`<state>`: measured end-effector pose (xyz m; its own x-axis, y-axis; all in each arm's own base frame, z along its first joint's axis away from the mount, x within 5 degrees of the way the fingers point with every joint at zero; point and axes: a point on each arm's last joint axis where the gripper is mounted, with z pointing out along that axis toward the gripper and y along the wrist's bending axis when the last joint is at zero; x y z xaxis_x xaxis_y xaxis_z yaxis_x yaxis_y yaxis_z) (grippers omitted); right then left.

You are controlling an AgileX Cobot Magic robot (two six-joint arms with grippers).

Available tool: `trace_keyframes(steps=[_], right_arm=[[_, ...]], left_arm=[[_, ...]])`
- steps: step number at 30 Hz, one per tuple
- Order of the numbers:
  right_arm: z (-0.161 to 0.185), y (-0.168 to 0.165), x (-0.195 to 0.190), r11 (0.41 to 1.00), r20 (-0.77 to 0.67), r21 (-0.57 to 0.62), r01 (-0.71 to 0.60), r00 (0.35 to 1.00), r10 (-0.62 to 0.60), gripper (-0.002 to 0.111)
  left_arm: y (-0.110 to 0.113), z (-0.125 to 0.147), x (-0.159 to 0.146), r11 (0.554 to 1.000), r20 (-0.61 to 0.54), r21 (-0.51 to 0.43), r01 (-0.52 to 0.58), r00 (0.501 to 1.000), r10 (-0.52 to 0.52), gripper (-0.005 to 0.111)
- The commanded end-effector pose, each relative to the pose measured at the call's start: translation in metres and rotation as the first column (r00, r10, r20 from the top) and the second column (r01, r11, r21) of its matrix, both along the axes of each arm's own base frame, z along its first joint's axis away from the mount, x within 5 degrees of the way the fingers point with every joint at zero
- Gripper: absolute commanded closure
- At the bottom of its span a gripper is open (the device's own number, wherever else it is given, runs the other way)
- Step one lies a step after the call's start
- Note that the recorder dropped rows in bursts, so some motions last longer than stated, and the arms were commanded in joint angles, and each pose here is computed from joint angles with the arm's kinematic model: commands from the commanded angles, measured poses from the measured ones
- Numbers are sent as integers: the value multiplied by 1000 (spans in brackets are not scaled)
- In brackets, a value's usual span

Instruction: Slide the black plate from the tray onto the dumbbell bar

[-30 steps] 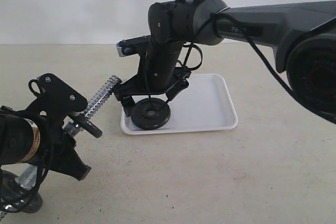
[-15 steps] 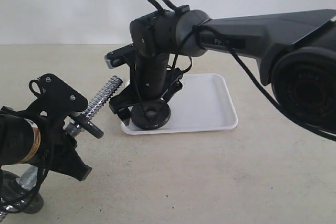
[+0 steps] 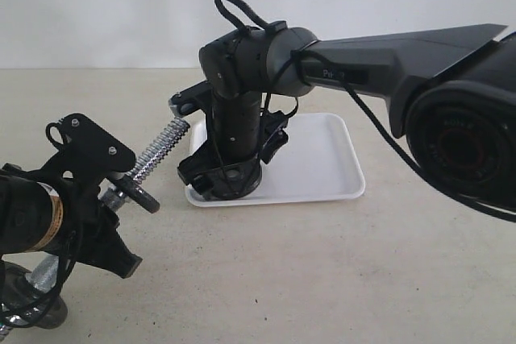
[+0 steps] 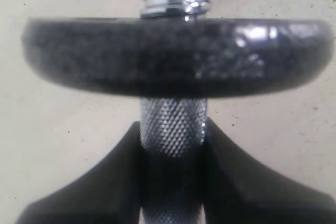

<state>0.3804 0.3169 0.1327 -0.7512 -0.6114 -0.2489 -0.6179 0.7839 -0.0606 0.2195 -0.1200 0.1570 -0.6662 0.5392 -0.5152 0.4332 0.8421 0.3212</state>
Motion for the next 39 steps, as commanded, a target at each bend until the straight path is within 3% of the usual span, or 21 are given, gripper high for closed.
trace_keyframes(steps=[1,13,39], right_arm=[[-12,0,1,1000,-12,-22,-3,1000,3,7],[-44,-4,-2,995,-94,-95,-8,996,-1,7],[-47,-6,-6,993,-133,-115,28,990,-43,7]], left_arm=[[-2,18,6,1000,77,-4,24,997,-24,102],[-2,18,6,1000,77,-4,24,997,-24,102],[-2,18,6,1000,77,-7,21,997,-21,102]])
